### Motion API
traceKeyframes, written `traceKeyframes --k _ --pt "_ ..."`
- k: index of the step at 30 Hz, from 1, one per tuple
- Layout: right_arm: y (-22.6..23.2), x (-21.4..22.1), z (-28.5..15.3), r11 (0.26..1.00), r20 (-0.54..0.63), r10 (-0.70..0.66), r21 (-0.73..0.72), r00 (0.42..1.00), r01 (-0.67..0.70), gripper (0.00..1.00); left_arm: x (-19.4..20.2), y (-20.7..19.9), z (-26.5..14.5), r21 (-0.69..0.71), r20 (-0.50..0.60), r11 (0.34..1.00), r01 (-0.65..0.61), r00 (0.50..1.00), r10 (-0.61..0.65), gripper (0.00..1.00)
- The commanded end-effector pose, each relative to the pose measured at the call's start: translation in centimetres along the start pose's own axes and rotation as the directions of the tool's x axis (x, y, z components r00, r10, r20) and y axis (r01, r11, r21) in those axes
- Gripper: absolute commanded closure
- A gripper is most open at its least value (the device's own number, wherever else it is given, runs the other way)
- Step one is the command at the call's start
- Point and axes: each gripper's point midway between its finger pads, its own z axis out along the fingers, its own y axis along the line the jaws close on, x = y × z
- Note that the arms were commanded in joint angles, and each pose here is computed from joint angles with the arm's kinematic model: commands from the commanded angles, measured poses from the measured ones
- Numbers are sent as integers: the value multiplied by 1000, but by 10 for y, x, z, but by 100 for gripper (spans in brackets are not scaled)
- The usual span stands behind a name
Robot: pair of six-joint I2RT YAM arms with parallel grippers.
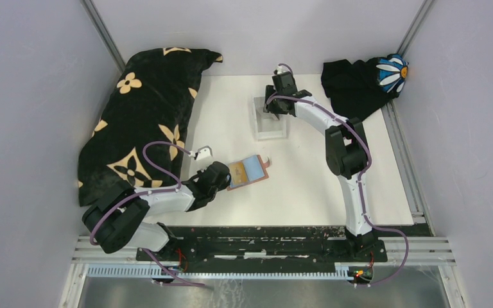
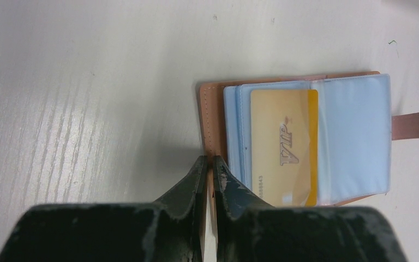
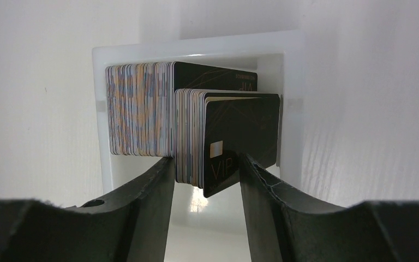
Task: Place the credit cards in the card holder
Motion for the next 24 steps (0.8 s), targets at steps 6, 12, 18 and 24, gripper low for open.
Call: traceKeyframes --k 6,12,18,24 --pt "17 -30 -8 997 75 38 -70 996 -33 43 8 7 1 -15 -29 999 -52 998 52 85" --pt "18 -33 -9 995 79 51 -85 996 -45 42 10 7 1 -15 -33 999 -51 998 50 85" --pt "21 -35 -13 991 82 76 -113 994 -66 42 11 7 2 -14 -37 999 -51 998 51 85" --pt "18 -37 -14 989 86 95 -119 992 -84 42 11 4 4 -10 -43 998 -55 998 55 86"
